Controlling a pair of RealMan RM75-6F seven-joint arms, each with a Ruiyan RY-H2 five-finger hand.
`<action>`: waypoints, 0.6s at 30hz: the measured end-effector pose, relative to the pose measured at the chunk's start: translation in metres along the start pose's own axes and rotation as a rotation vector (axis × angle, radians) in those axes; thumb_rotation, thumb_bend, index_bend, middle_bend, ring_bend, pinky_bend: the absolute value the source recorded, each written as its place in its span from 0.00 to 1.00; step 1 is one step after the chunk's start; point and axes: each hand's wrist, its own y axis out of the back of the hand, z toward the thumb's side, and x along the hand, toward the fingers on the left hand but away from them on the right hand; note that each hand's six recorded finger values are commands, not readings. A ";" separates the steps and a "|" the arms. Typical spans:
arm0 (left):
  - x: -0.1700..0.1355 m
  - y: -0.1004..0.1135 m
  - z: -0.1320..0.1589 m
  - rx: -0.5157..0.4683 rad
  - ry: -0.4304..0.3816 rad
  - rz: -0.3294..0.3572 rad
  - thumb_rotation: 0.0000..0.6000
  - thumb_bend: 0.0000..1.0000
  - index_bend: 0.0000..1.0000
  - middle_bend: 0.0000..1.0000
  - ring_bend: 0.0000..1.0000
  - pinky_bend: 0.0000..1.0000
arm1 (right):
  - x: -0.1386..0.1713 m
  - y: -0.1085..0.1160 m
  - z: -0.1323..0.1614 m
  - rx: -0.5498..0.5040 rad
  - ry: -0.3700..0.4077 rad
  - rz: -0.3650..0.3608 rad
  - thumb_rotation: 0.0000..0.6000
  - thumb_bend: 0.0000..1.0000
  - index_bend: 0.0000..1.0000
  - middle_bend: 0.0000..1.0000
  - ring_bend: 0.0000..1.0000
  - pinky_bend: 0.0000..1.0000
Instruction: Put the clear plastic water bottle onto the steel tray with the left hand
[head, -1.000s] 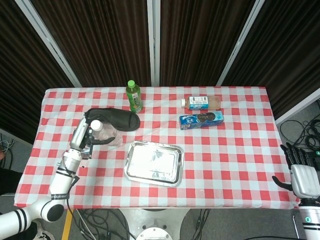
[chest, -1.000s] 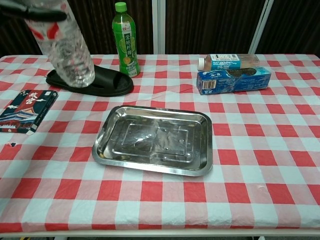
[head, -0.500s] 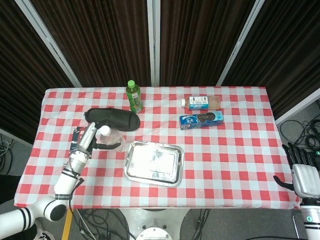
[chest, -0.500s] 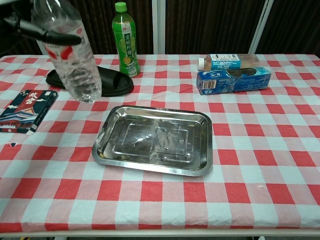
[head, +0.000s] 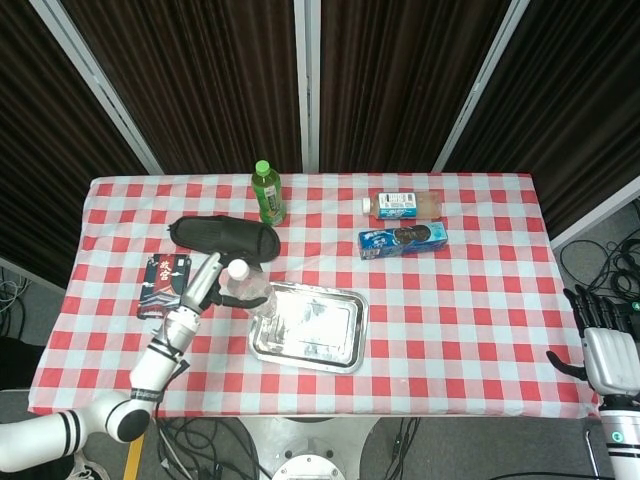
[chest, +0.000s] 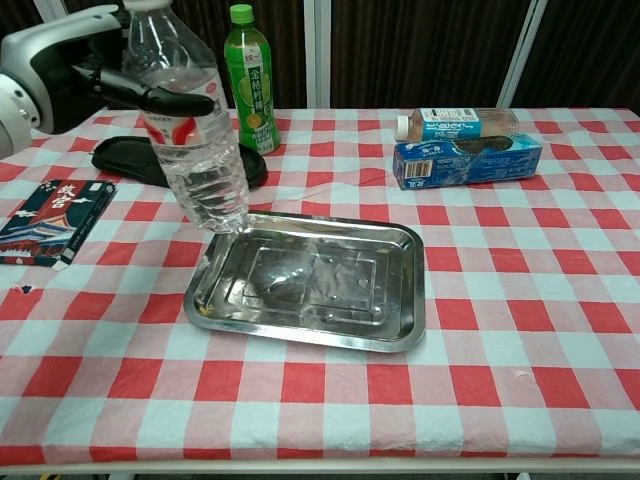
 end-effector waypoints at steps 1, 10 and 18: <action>0.000 0.005 0.000 0.010 0.001 0.012 1.00 0.25 0.62 0.70 0.55 0.54 | 0.000 0.001 0.000 -0.002 0.000 -0.001 1.00 0.10 0.00 0.00 0.00 0.00; 0.002 0.100 -0.029 0.086 0.103 0.244 1.00 0.25 0.62 0.68 0.55 0.54 | 0.000 0.000 0.000 0.001 0.003 0.000 1.00 0.10 0.00 0.00 0.00 0.00; 0.003 0.050 0.011 0.058 -0.022 0.104 1.00 0.25 0.62 0.68 0.55 0.54 | 0.001 0.002 0.001 0.002 0.005 -0.008 1.00 0.10 0.00 0.00 0.00 0.00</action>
